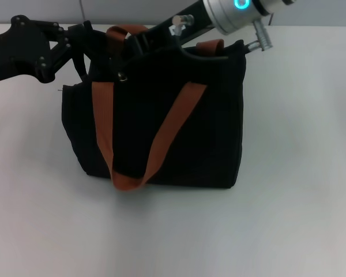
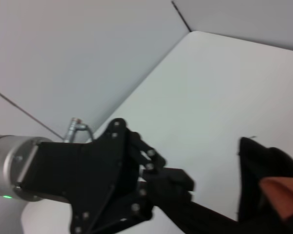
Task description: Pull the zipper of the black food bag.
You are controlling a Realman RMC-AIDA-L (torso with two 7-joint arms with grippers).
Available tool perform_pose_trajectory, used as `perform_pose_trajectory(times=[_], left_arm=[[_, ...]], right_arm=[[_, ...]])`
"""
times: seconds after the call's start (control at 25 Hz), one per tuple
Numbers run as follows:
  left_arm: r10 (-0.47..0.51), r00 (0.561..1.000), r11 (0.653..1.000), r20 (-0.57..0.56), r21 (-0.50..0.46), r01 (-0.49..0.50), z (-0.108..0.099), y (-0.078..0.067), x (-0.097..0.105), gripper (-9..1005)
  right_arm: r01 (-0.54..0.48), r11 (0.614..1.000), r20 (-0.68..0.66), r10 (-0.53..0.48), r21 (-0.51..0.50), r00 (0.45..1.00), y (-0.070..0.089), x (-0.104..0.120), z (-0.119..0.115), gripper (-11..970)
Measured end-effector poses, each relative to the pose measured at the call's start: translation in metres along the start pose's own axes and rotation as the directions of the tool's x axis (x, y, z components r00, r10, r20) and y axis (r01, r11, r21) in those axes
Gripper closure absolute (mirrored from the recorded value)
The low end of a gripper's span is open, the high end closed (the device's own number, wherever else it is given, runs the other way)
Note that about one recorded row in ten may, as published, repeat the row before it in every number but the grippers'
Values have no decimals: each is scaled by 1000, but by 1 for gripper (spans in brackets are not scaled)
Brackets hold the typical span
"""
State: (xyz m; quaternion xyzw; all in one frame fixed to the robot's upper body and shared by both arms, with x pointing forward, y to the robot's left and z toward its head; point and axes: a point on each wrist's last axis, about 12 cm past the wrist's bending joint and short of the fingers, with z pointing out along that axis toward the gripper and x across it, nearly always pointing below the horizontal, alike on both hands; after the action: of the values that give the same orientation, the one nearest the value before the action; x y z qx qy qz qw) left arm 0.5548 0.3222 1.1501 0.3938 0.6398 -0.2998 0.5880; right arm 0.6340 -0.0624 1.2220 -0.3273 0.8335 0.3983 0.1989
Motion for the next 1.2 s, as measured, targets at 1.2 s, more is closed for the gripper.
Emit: perform_pose_trajectory(times=[1.2], left_arm=[[11, 1000, 1000, 25, 9, -11, 1, 0, -4, 974]], right_arm=[[10, 1000, -2, -10, -3, 1000, 6, -2, 11, 742]])
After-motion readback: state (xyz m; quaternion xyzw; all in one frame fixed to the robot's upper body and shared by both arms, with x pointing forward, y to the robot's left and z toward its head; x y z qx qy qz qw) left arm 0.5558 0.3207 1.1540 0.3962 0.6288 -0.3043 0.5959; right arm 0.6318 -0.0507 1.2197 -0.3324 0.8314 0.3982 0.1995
